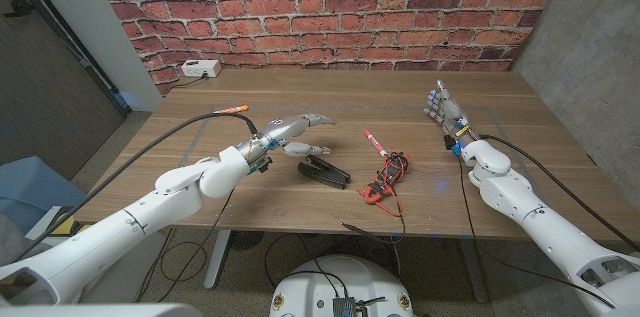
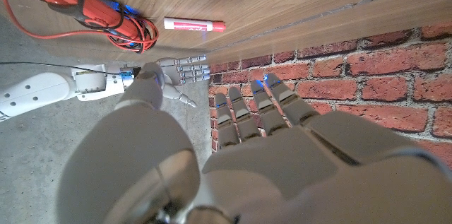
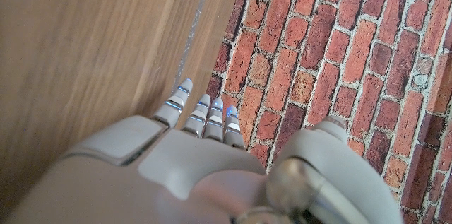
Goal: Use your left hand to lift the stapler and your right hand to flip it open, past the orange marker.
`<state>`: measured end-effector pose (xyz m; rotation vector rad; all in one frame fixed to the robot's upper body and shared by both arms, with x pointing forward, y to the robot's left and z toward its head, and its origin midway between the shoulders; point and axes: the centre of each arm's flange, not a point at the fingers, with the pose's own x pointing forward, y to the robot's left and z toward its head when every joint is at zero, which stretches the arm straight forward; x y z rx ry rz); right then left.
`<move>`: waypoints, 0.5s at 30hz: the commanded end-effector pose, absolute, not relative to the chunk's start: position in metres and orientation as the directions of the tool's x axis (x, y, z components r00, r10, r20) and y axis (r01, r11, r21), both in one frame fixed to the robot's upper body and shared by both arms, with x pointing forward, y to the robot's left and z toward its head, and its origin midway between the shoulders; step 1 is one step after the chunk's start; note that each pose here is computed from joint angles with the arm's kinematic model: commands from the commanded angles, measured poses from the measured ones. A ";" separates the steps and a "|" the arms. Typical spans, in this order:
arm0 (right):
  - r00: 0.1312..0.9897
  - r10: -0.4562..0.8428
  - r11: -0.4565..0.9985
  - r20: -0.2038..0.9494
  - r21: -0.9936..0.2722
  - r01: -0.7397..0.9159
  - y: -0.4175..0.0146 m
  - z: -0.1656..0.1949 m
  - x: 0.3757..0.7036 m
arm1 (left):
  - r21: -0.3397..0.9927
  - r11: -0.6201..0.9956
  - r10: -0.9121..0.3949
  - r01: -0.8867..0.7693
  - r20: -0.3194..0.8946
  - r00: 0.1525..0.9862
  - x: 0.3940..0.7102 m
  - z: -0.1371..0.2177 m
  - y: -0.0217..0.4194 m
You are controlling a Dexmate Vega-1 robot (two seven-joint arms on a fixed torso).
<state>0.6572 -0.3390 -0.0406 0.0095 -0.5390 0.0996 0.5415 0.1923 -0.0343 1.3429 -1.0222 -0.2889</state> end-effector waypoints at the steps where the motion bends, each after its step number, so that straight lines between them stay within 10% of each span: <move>1: 0.852 0.079 0.996 0.518 -0.006 -0.089 -0.341 -0.039 0.656 | 0.898 0.175 -0.744 -0.404 0.390 0.543 0.531 -0.024 0.180; 15: 0.856 0.075 0.996 0.512 -0.005 -0.084 -0.344 -0.042 0.657 | 0.904 0.118 -0.778 -0.412 0.342 0.527 0.524 -0.021 0.172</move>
